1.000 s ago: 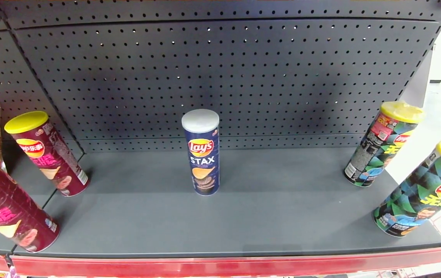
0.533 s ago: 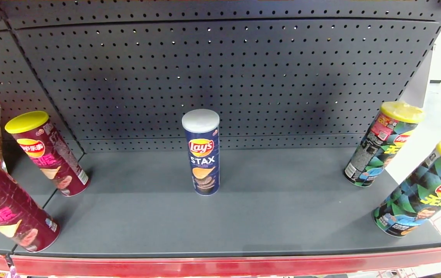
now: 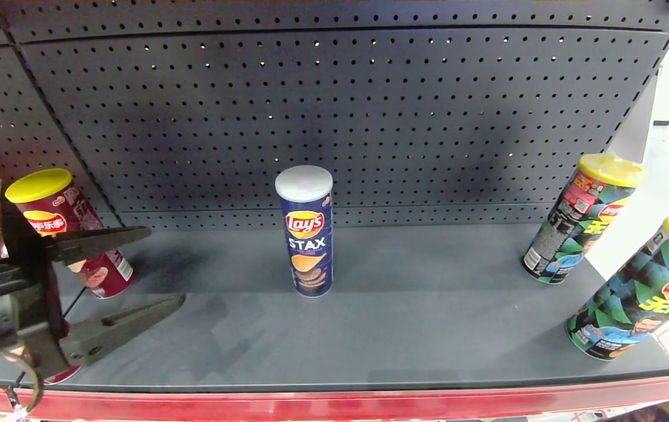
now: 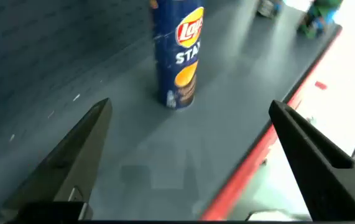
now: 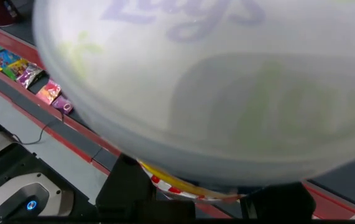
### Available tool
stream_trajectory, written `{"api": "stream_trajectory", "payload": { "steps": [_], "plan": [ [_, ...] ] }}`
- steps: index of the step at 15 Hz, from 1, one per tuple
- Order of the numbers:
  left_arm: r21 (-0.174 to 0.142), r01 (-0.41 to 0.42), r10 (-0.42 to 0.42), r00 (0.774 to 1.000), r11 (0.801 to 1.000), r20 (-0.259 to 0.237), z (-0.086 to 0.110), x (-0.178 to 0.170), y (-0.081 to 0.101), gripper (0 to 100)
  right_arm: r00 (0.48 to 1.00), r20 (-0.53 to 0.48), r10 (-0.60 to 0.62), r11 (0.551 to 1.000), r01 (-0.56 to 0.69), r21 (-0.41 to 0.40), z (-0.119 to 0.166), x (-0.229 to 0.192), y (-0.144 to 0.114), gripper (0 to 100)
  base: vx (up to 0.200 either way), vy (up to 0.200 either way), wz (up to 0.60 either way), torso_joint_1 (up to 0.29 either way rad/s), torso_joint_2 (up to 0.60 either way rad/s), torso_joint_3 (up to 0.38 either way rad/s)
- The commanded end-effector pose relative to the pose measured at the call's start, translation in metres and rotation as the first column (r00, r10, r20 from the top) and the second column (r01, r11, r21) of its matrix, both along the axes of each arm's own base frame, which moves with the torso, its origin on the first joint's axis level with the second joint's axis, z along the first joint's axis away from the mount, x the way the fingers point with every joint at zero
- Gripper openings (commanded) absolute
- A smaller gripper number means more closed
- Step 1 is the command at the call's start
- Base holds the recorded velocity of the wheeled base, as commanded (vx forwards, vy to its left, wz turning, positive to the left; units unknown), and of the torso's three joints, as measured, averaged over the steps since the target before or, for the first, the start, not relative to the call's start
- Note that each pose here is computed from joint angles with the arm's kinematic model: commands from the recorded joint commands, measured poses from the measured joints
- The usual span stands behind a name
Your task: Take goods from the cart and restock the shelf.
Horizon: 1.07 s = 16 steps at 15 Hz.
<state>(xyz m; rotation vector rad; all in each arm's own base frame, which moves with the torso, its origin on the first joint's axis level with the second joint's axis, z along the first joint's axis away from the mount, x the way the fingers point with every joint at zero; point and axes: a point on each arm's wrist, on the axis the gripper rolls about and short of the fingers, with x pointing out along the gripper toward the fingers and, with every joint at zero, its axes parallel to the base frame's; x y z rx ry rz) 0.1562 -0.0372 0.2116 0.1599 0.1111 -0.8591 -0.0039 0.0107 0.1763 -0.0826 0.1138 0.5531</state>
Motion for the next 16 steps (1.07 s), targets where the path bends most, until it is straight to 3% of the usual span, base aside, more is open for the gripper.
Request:
{"api": "stream_trajectory", "payload": {
  "steps": [1, 3, 8, 16],
  "plan": [
    [0.046, 0.109, -0.106, 0.993, 0.993, -0.061, -0.020, 0.060, -0.014, 100, 1.000, -0.004, 0.000, 1.000, 0.000, -0.001, 0.001, 0.001, 0.000, 0, 0.000, 0.000, 0.00, 0.000, 0.00, 0.000],
    [0.058, 0.154, -0.152, 0.988, 0.986, -0.038, -0.017, 0.082, -0.023, 100, 1.000, 0.000, -0.002, 1.000, 0.002, 0.000, 0.000, 0.000, 0.000, 0, 0.000, 0.000, 0.00, 0.000, 0.00, 0.000],
    [0.060, 0.240, -0.236, 0.970, 0.969, -0.058, -0.028, 0.113, -0.053, 100, 1.000, -0.003, -0.002, 1.000, 0.002, 0.000, 0.001, 0.001, 0.000, 0, 0.000, 0.000, 0.00, 0.000, 0.00, 0.000],
    [0.060, 0.249, -0.247, 0.968, 0.967, -0.036, -0.038, 0.154, -0.068, 100, 1.000, -0.006, -0.011, 1.000, 0.011, -0.001, 0.000, 0.001, 0.000, 0, 0.000, 0.000, 0.00, 0.000, 0.00, 0.000]
  ]
}}
